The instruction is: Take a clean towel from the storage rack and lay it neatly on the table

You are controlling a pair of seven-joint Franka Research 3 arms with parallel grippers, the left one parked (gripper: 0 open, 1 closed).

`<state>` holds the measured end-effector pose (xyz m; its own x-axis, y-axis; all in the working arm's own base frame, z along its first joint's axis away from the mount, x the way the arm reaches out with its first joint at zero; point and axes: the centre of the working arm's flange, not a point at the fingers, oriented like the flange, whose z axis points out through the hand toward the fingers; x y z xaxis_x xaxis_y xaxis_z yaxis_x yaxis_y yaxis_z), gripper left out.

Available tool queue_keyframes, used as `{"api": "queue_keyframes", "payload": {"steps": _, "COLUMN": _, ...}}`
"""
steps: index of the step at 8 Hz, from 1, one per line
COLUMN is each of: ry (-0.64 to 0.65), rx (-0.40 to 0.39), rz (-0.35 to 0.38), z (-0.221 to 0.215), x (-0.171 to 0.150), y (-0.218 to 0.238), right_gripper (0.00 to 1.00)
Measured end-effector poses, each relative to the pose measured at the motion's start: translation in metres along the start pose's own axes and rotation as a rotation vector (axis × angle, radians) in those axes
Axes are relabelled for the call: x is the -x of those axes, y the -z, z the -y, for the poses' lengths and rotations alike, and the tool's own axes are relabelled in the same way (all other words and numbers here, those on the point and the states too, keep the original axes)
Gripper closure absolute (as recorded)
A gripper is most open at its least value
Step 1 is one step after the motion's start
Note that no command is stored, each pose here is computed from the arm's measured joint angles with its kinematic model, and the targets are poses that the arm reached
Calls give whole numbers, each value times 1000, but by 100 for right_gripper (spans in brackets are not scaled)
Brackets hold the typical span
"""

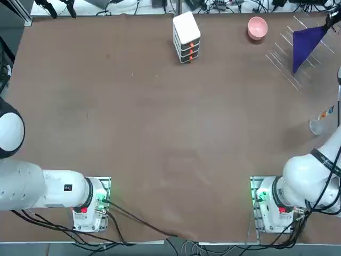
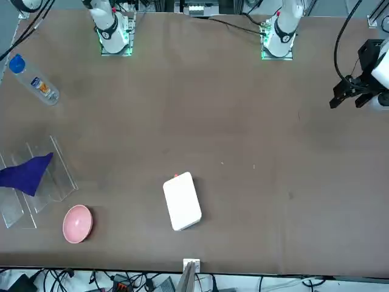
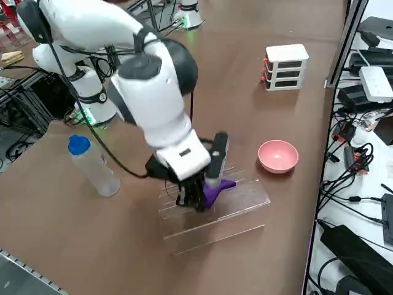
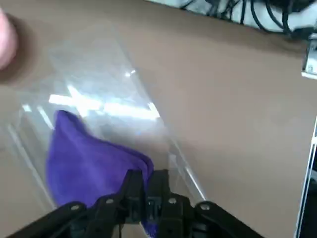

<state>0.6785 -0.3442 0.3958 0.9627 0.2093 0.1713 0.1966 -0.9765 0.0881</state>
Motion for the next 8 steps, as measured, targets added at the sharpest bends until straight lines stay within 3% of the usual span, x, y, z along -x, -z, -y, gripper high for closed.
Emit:
{"api": "queue_keyframes", "payload": {"steps": 2, "ry": 42, "rx": -27, "rz": 12, "z": 28, "x": -14, "y": 44, "right_gripper": 95}}
{"api": "queue_keyframes", "payload": {"steps": 4, "ry": 54, "rx": -80, "rz": 69, "z": 44, "x": -9, "y": 73, "right_gripper": 95}}
{"api": "queue_keyframes", "payload": {"steps": 8, "ry": 25, "rx": -171, "rz": 182, "z": 47, "x": 20, "y": 78, "right_gripper": 95}}
